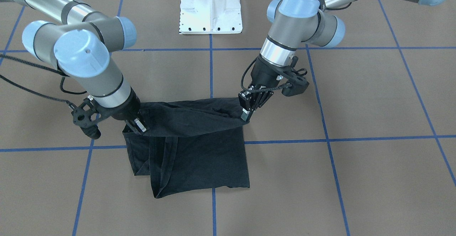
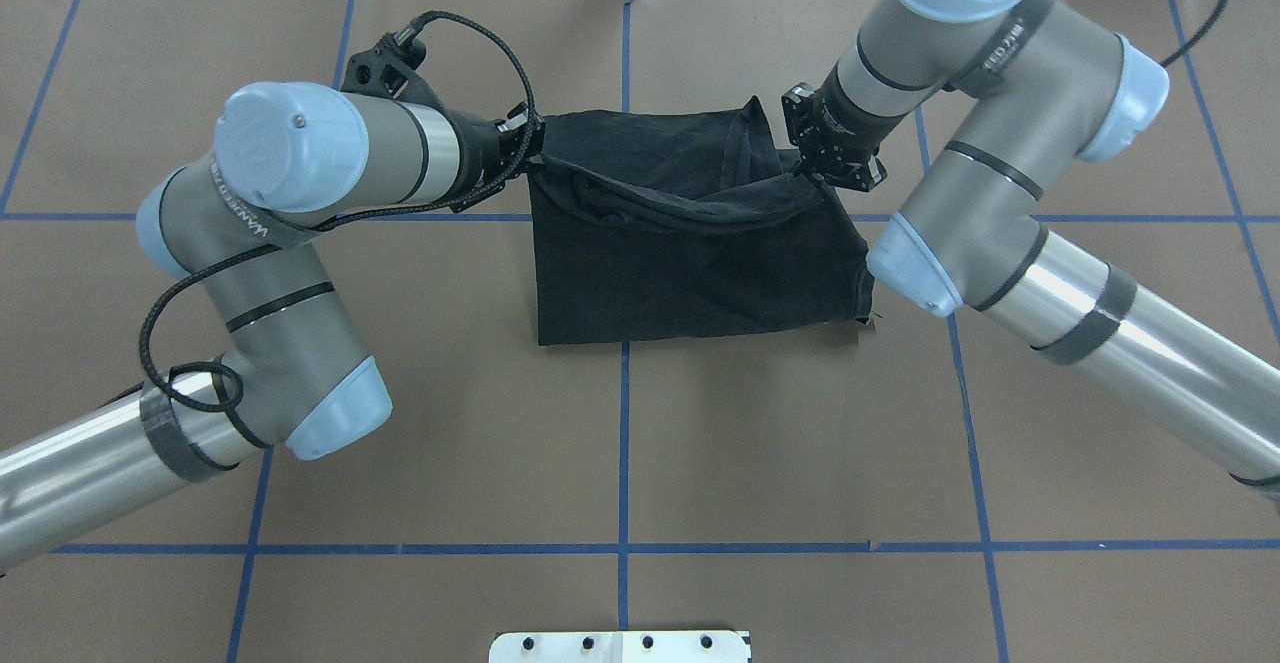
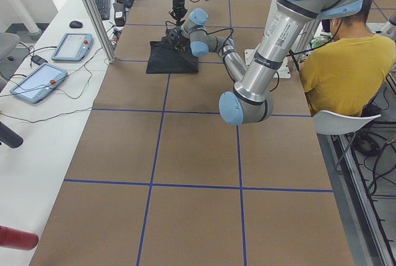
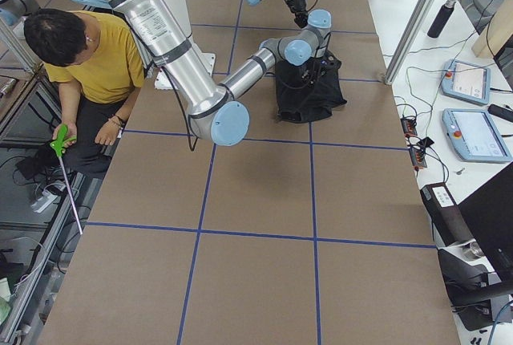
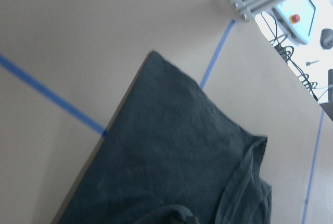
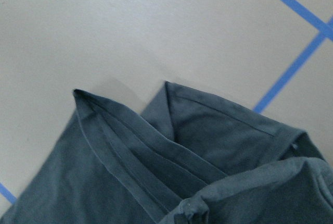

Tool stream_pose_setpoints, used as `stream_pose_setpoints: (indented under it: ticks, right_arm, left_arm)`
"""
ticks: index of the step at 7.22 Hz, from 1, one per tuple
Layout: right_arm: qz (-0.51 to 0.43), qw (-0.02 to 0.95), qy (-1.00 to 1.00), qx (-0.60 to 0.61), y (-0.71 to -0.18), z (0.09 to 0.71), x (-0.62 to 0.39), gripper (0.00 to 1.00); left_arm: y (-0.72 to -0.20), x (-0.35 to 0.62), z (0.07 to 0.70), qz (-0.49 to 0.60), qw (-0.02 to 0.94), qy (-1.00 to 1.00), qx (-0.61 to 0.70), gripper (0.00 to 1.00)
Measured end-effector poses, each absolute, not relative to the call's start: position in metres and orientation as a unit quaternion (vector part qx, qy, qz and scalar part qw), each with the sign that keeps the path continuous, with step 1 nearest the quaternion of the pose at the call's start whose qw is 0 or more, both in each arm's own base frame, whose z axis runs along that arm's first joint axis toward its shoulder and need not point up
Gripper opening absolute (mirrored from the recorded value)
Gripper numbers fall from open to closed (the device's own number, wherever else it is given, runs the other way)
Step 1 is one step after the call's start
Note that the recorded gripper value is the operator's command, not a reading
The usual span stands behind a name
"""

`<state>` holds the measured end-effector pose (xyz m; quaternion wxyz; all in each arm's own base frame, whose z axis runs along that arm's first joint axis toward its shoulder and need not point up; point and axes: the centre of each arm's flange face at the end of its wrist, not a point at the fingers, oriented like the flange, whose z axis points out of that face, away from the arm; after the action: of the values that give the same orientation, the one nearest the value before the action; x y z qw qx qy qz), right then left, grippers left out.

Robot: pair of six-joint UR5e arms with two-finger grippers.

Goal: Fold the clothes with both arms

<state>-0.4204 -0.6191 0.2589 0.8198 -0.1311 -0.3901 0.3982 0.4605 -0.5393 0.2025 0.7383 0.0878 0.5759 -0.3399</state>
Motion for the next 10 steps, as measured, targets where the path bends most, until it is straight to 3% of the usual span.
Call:
stream_pose_setpoints:
  ticks: [1,2,4,7,10]
  right_arm:
    - [0.391,0.826,-0.387,-0.12,-0.668,0.265,-0.435,1.0]
    - [0.384,0.83,-0.39,-0.107,-0.708,0.278,-0.448,1.0]
    - [0.359,0.84,-0.399,-0.081,-0.768,0.258,-0.46,1.0]
    - [0.349,0.844,-0.401,-0.073,-0.785,0.255,-0.449,1.0]
    - [0.279,0.862,-0.422,-0.038,-0.786,0.332,-0.34,1.0]
  left_arm:
    - [-0.579,0.466,0.214,-0.342,0.745,0.563,0.107,0.84]
    - [-0.616,0.471,0.229,-0.341,0.755,0.546,0.125,0.98]
    - [-0.669,0.458,0.251,-0.339,0.763,0.528,0.158,0.99]
    - [-0.68,0.445,0.246,-0.319,0.766,0.535,0.16,0.99]
    - [-0.663,0.382,0.248,-0.165,0.813,0.52,0.203,0.99]
